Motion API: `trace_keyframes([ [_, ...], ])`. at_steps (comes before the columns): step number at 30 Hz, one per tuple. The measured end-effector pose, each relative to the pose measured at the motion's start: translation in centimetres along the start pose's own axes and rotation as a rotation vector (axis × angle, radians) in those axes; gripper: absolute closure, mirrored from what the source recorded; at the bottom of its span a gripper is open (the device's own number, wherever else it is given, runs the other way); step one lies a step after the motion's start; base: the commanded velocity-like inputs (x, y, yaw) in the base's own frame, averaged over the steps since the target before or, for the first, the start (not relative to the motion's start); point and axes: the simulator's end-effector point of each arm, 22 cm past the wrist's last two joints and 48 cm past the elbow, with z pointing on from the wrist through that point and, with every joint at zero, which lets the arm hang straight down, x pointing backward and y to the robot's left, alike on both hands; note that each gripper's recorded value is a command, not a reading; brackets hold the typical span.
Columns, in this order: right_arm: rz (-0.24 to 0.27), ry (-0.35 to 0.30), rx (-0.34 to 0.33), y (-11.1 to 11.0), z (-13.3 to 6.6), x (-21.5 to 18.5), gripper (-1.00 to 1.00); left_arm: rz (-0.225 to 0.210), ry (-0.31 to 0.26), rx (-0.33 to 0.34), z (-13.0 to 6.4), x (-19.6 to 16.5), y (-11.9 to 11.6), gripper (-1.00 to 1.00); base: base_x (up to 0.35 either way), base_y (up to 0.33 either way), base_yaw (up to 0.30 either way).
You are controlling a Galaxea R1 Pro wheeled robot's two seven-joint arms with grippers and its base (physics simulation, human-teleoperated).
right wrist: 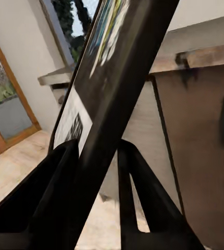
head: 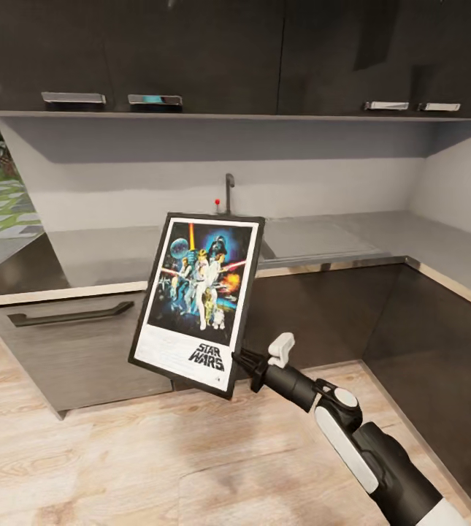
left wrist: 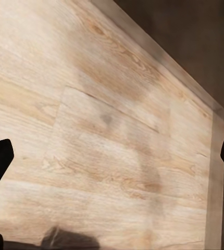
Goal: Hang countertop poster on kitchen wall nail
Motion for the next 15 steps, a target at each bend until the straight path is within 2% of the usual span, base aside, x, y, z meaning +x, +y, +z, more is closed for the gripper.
trace_keyframes([
  [3,-0.069,0.057,0.016,-0.6,-0.3,1.7,1.00,0.003,0.000,0.001,0.0,0.0,0.0,-1.00,-0.003,0.000,0.000],
  [5,-0.125,0.128,0.043,-1.8,-1.1,4.1,1.00,0.007,0.001,0.002,0.0,-0.1,-0.1,-1.00,0.000,0.000,0.000],
  [9,-0.136,0.173,0.065,-3.0,-1.9,5.8,1.00,0.009,0.002,0.002,0.0,-0.1,-0.1,-1.00,0.000,0.000,0.000],
  [12,-0.132,0.213,0.090,-4.3,-2.7,7.5,1.00,0.033,-0.013,0.002,0.0,-0.4,-0.1,-1.00,0.000,0.000,0.000],
  [15,-0.132,0.225,0.098,-4.8,-3.1,7.9,1.00,0.051,-0.025,0.004,0.0,-0.7,-0.2,-1.00,0.000,0.000,0.000],
])
